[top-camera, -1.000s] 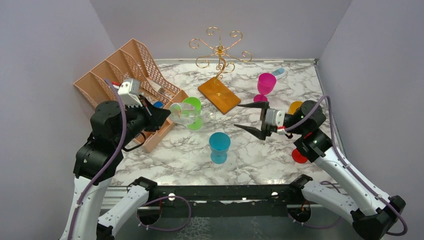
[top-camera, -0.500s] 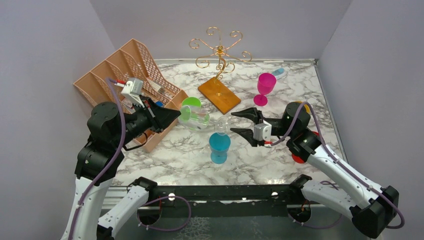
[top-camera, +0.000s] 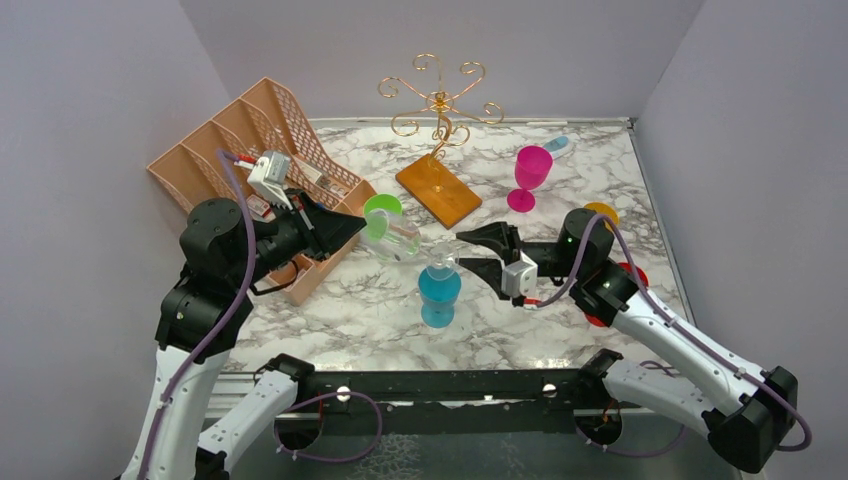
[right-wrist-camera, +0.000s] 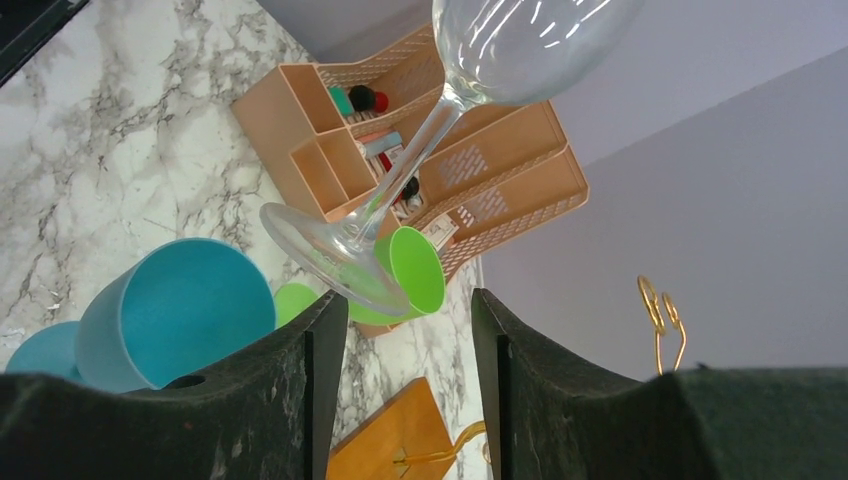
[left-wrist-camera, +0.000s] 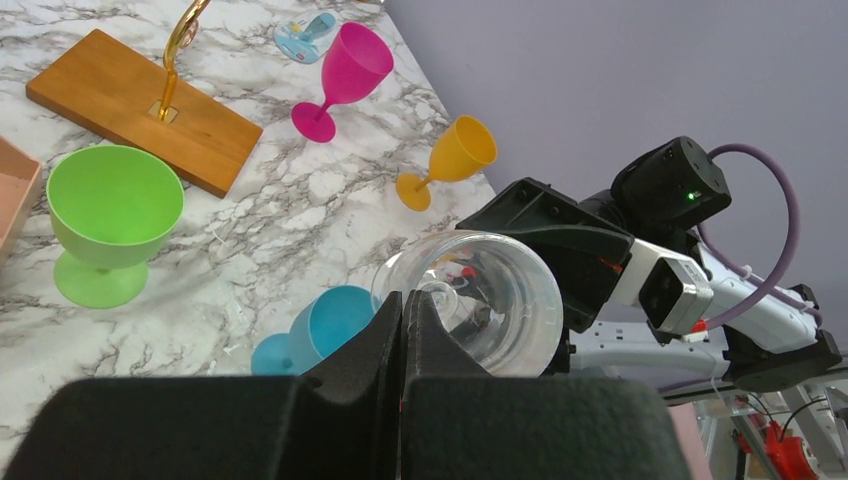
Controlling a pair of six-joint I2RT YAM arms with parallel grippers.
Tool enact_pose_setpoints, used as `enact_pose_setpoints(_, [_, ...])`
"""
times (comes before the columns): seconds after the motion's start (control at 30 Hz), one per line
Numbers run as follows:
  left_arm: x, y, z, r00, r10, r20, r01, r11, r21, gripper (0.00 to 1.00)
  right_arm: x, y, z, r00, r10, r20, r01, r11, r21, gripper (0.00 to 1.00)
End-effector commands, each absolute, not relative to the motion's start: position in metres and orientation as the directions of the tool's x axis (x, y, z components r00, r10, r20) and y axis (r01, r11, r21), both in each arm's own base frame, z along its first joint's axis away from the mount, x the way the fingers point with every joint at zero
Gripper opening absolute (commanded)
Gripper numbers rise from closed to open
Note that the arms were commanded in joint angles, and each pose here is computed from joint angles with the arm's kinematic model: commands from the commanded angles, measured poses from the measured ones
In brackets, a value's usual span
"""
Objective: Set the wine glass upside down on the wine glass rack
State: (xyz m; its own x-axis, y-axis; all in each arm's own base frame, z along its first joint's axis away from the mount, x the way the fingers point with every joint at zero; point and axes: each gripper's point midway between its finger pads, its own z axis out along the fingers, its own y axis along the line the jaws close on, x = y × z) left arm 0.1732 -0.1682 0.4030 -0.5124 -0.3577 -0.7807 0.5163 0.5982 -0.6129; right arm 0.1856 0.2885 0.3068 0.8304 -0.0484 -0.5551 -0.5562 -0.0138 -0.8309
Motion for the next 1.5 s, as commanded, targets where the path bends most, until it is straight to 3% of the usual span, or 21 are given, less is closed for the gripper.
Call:
enact_pose_setpoints(0.0, [0.172,-0.174,0.412,-0.512,-0.373,-0.773,0.545,0.555,-0.629,0.0,0.179,0.29,0.313,0.865,-0.03,-0.502,-0.502,-0.002,-0.865,0.5])
enact_pose_setpoints(0.43, [0.177,-0.175,0.4,-0.544,-0.426,-0.723,0.491,0.537,-0.686,0.0,0.161,0.3,0.322,0.875,0.099,-0.473,-0.479,0.042,-0.877,0.37])
enact_pose_setpoints(0.6, [0.182,-0.177,0.383,-0.575,-0.427,-0.698,0.453,0.544,-0.706,0.0,0.162,0.299,0.332,0.871,0.13,-0.474,-0.488,0.118,-0.865,0.35])
enact_pose_setpoints(0.87, [0.188,-0.18,0.361,-0.636,-0.452,-0.625,0.368,0.534,-0.761,0.0,0.157,0.299,0.336,0.866,0.161,-0.474,-0.494,0.122,-0.861,0.33])
enact_pose_setpoints(1.07, [0.192,-0.18,0.35,-0.66,-0.472,-0.585,0.316,0.532,-0.786,0.0,0.168,0.301,0.343,0.804,0.171,-0.569,-0.594,0.189,-0.782,0.31])
enact_pose_setpoints(1.27, [0.192,-0.181,0.339,-0.687,-0.485,-0.542,0.273,0.519,-0.81,0.0,0.158,0.305,0.325,0.8,0.202,-0.565,-0.593,0.118,-0.797,0.29])
enact_pose_setpoints(1.33, [0.191,-0.182,0.339,-0.688,-0.486,-0.539,0.271,0.517,-0.812,0.0,0.155,0.305,0.324,0.804,0.209,-0.557,-0.585,0.106,-0.804,0.21])
enact_pose_setpoints(1.4, [0.192,-0.181,0.338,-0.685,-0.487,-0.542,0.27,0.522,-0.809,0.0,0.155,0.305,0.324,0.805,0.207,-0.555,-0.582,0.098,-0.807,0.06])
enact_pose_setpoints(1.47, [0.193,-0.179,0.339,-0.675,-0.491,-0.55,0.272,0.528,-0.805,0.0,0.154,0.304,0.325,0.806,0.201,-0.556,-0.581,0.095,-0.808,0.01])
